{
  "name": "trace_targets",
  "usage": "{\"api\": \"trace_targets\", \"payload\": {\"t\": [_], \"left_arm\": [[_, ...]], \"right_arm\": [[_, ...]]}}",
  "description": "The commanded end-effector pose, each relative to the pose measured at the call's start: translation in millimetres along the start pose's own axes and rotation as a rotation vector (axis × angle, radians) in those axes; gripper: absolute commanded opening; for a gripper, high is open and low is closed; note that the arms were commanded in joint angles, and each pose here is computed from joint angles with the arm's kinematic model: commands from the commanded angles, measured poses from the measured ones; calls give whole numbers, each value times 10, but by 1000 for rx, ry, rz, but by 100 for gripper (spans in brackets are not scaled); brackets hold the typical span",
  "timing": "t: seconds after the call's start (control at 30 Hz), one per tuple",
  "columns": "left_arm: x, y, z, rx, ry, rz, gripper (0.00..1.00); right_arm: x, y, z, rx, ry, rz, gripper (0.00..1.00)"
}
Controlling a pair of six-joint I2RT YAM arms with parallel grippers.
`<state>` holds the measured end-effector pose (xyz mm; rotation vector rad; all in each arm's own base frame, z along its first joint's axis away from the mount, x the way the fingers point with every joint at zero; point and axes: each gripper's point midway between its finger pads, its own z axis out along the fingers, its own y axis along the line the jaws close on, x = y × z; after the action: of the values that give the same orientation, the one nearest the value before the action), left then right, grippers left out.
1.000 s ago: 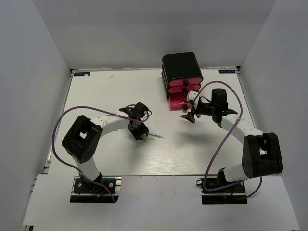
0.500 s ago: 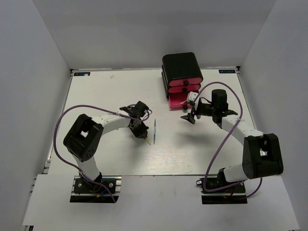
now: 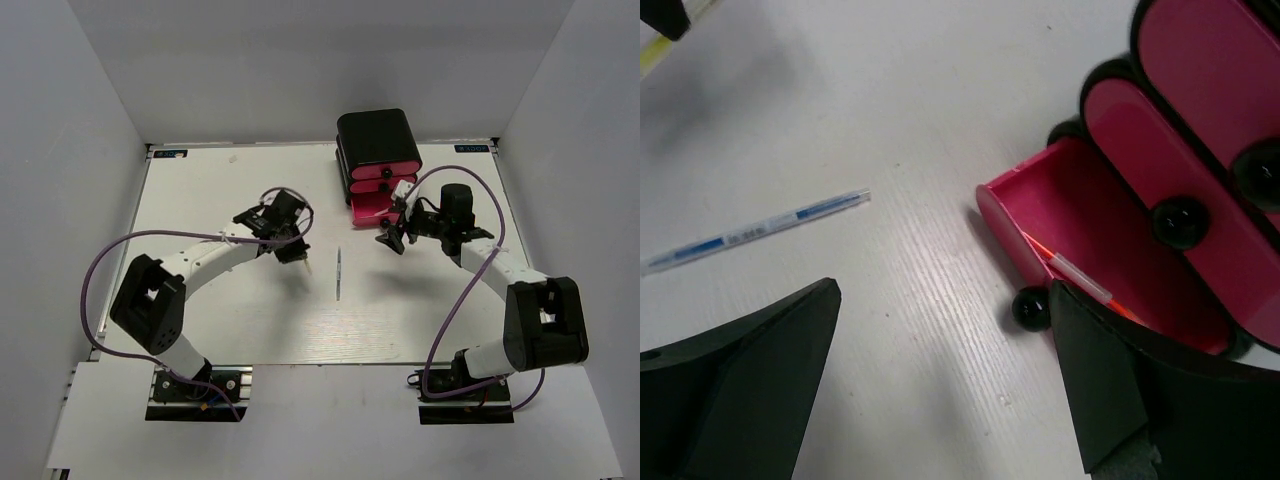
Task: Sort the stationery into containers
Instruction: Pick up the pen from the center of the board.
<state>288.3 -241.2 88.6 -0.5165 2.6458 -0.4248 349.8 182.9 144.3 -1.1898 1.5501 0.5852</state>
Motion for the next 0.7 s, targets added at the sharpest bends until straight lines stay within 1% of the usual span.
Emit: {"api": "trace_targets", "payload": {"t": [0.0, 0.07, 0.1, 0.13, 0.17, 0.2, 0.27, 0.3, 0.33, 0.37, 0.4, 0.43, 0.47, 0.5, 0.53, 0.6, 0.63, 0.67], "left_arm": [[-424, -655, -324, 249, -173, 261, 0], [-439, -899, -401, 360, -177, 350, 0], [-462, -1049, -415, 426, -194, 423, 0], [-485, -1119, -430, 452, -206, 457, 0], [-522, -1222, -467, 488, -225, 498, 0], [-483, -1329, -451, 548, -218, 545, 0], [-524, -1475, -497, 613, -262, 669, 0], [-518, -1637, -622, 706, -289, 737, 0], [-512, -1663, -581, 727, -317, 843, 0], [-523, -1727, -585, 753, -337, 897, 0], [-444, -1797, -604, 804, -342, 964, 0], [-511, -1873, -650, 816, -396, 1057, 0], [-495, -1891, -569, 822, -394, 1107, 0], [-477, -1946, -579, 857, -408, 1163, 0], [-523, -2000, -573, 860, -452, 1248, 0], [-484, -2043, -422, 884, -457, 1340, 0], [-541, -2117, -417, 890, -503, 1371, 0], [-568, -2127, -346, 876, -518, 1378, 0]], "right_arm": [[-22, -306, -36, 114, 32, 122, 90], [-25, -344, -62, 132, 32, 155, 65], [-5, -374, -90, 150, 37, 182, 48], [4, -394, -106, 165, 40, 215, 30], [31, -443, -135, 194, 52, 230, 0], [74, -463, -161, 216, 62, 272, 0], [142, -507, -219, 256, 79, 328, 0], [164, -511, -238, 264, 83, 347, 0], [169, -520, -262, 274, 81, 356, 0], [193, -549, -298, 289, 85, 361, 0], [220, -530, -305, 291, 89, 371, 0], [231, -559, -340, 307, 90, 378, 0], [257, -583, -363, 323, 96, 384, 0], [265, -576, -365, 322, 96, 396, 0], [283, -603, -397, 333, 94, 414, 0], [297, -607, -416, 336, 92, 435, 0], [314, -601, -426, 332, 90, 447, 0], [323, -611, -446, 335, 87, 457, 0]]}}
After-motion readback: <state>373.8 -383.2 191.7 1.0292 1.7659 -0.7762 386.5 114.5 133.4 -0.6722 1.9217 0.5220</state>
